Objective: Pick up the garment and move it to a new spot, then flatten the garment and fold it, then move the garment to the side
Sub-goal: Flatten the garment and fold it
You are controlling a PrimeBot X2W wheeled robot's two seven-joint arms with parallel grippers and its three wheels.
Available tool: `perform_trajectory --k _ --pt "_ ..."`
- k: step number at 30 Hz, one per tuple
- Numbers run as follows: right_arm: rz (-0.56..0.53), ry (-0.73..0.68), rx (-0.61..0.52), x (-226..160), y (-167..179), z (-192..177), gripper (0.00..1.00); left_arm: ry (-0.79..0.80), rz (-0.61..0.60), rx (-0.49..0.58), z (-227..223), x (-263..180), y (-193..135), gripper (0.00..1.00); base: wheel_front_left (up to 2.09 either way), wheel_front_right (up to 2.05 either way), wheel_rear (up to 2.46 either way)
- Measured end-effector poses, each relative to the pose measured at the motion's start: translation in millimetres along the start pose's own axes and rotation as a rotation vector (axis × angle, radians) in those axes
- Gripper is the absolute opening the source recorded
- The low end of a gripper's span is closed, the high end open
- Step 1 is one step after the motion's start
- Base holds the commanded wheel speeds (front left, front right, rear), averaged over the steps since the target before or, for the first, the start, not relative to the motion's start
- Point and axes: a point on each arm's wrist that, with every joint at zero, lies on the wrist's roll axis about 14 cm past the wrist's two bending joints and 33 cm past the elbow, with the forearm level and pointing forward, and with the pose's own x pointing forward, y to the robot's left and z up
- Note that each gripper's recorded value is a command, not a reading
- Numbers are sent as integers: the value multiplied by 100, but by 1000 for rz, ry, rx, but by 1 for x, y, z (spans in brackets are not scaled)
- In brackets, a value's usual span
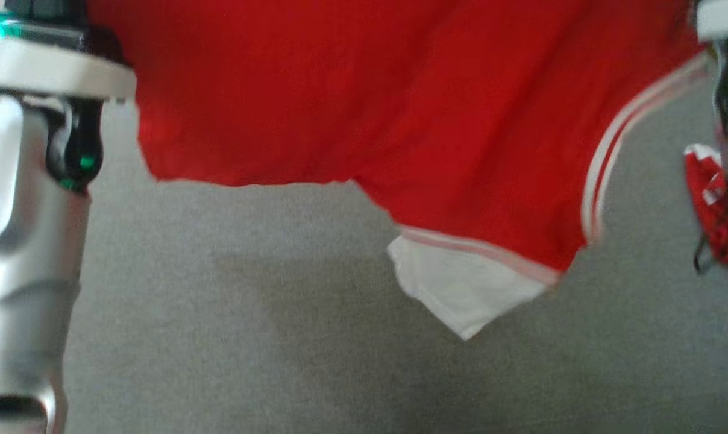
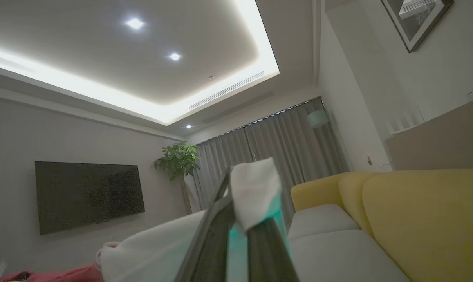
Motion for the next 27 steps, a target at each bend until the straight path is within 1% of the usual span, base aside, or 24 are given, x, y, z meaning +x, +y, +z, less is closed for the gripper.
perform_trajectory --k 1,4,5,7,10,12,15,18,20,21,23,24,27 --pt "-11 8 -5 9 -5 -6 0 21 14 2 -10 5 4 0 0 0 0" --pt "-43 -17 -27 37 -19 -15 0 39 72 18 -30 25 21 0 0 0 0" --pt "-43 -17 -27 37 -19 -15 0 39 72 18 -30 25 21 0 0 0 0" --pt "-71 -58 -45 58 -32 -11 0 13 111 20 -32 43 34 0 0 0 0" --pt "-86 -106 -80 86 -42 -6 0 -36 137 32 -29 69 45 0 0 0 0" --pt "-91 -107 -106 97 -48 -9 0 -44 136 53 -32 81 50 0 0 0 0" --pt "-123 -88 -91 97 -62 -26 0 -47 172 25 -43 86 63 0 0 0 0" --pt "-154 -38 -73 86 -75 -55 0 -47 179 -8 -58 84 67 0 0 0 0" --pt "-187 8 -32 69 -86 -81 0 -15 194 -41 -80 73 68 0 0 0 0" --pt "-203 39 -17 57 -91 -96 0 25 193 -48 -98 63 65 0 0 0 0" --pt "-258 107 30 26 -106 -127 0 128 212 -83 -143 33 60 0 0 0 0" --pt "-288 145 53 8 -112 -141 0 177 231 -116 -163 15 57 0 0 0 0" --pt "-379 261 136 -57 -119 -181 0 337 295 -214 -218 -49 41 0 0 0 0"
